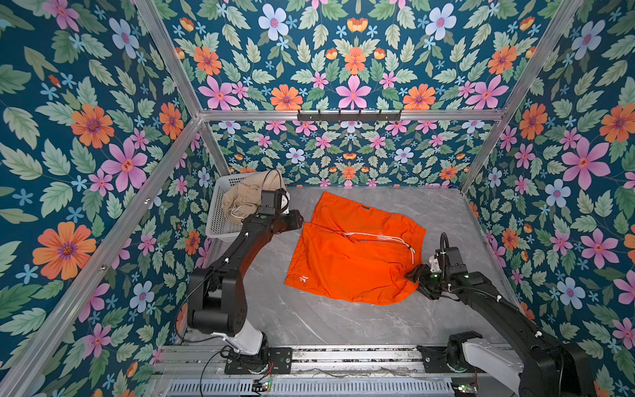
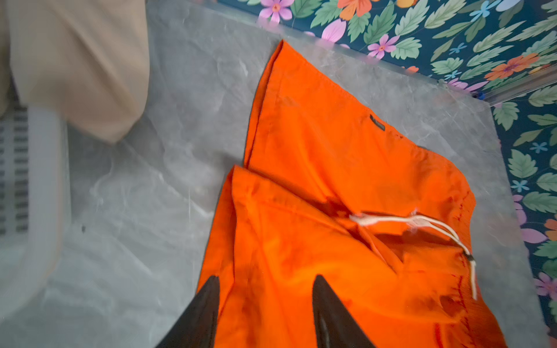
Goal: Fold and stack the shorts
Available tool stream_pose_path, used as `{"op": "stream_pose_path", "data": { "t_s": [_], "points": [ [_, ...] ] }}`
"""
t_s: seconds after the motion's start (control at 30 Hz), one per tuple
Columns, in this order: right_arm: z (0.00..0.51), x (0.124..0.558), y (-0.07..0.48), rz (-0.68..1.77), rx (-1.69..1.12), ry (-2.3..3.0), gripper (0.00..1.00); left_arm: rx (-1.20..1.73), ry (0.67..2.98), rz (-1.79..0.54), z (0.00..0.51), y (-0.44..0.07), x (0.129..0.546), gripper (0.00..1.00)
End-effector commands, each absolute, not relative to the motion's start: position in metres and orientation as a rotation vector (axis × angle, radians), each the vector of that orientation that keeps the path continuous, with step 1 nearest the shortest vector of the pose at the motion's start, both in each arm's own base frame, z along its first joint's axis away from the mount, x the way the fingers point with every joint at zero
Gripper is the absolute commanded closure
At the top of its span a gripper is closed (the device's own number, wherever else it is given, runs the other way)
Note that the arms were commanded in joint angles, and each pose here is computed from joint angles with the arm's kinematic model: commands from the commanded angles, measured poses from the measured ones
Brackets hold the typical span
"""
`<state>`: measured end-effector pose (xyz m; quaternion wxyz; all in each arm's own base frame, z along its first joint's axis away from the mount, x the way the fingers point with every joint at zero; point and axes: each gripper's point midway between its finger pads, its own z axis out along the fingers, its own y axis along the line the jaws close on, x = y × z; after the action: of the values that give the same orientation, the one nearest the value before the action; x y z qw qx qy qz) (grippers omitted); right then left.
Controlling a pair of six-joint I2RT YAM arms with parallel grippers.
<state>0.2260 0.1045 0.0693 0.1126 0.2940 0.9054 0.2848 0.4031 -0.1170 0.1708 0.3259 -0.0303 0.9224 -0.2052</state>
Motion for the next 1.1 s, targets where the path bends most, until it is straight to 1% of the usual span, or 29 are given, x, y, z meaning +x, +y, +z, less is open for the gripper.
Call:
{"op": "stream_pose_path", "data": {
  "t_s": [0.0, 0.07, 0.13, 0.2, 0.23, 0.27, 0.3, 0.37, 0.47, 0.53, 0.63, 0.8, 0.97, 1.07],
  "points": [
    [0.056, 0.205, 0.105, 0.840, 0.970, 2.735, 0.37, -0.241, 2.416, -0.639, 0.163, -0.116, 0.372, 0.48],
    [0.049, 0.199, 0.105, 0.836, 1.002, 2.758, 0.37, -0.350, 2.435, -0.659, 0.149, -0.109, 0.348, 0.43],
    [0.045, 0.198, 0.106, 0.844, 1.020, 2.759, 0.37, -0.457, 2.451, -0.688, 0.137, -0.106, 0.328, 0.44],
    [0.041, 0.200, 0.107, 0.852, 1.031, 2.755, 0.36, -0.551, 2.467, -0.711, 0.124, -0.103, 0.311, 0.48],
    [0.040, 0.202, 0.107, 0.848, 1.032, 2.757, 0.37, -0.587, 2.480, -0.715, 0.117, -0.101, 0.303, 0.48],
    [0.038, 0.202, 0.106, 0.833, 1.033, 2.763, 0.39, -0.616, 2.492, -0.715, 0.110, -0.100, 0.296, 0.48],
    [0.035, 0.202, 0.103, 0.801, 1.040, 2.771, 0.43, -0.646, 2.502, -0.711, 0.104, -0.099, 0.291, 0.48],
    [0.032, 0.202, 0.098, 0.751, 1.036, 2.779, 0.62, -0.722, 2.532, -0.697, 0.090, -0.094, 0.280, 0.48],
    [0.034, 0.206, 0.098, 0.756, 1.015, 2.759, 0.78, -0.807, 2.585, -0.678, 0.071, -0.090, 0.265, 0.49],
    [0.037, 0.209, 0.100, 0.779, 1.000, 2.748, 0.83, -0.841, 2.609, -0.670, 0.063, -0.088, 0.258, 0.49],
    [0.041, 0.211, 0.102, 0.796, 0.988, 2.736, 0.84, -0.888, 2.621, -0.645, 0.055, -0.084, 0.250, 0.49],
    [0.047, 0.212, 0.103, 0.813, 0.970, 2.720, 0.84, -0.972, 2.605, -0.672, 0.049, -0.084, 0.244, 0.51],
    [0.051, 0.214, 0.103, 0.827, 0.960, 2.702, 0.84, -1.024, 2.577, -0.604, 0.043, -0.074, 0.243, 0.54],
    [0.051, 0.214, 0.105, 0.839, 0.948, 2.703, 0.89, -1.041, 2.568, -0.636, 0.039, -0.077, 0.245, 0.55]
  ]
}}
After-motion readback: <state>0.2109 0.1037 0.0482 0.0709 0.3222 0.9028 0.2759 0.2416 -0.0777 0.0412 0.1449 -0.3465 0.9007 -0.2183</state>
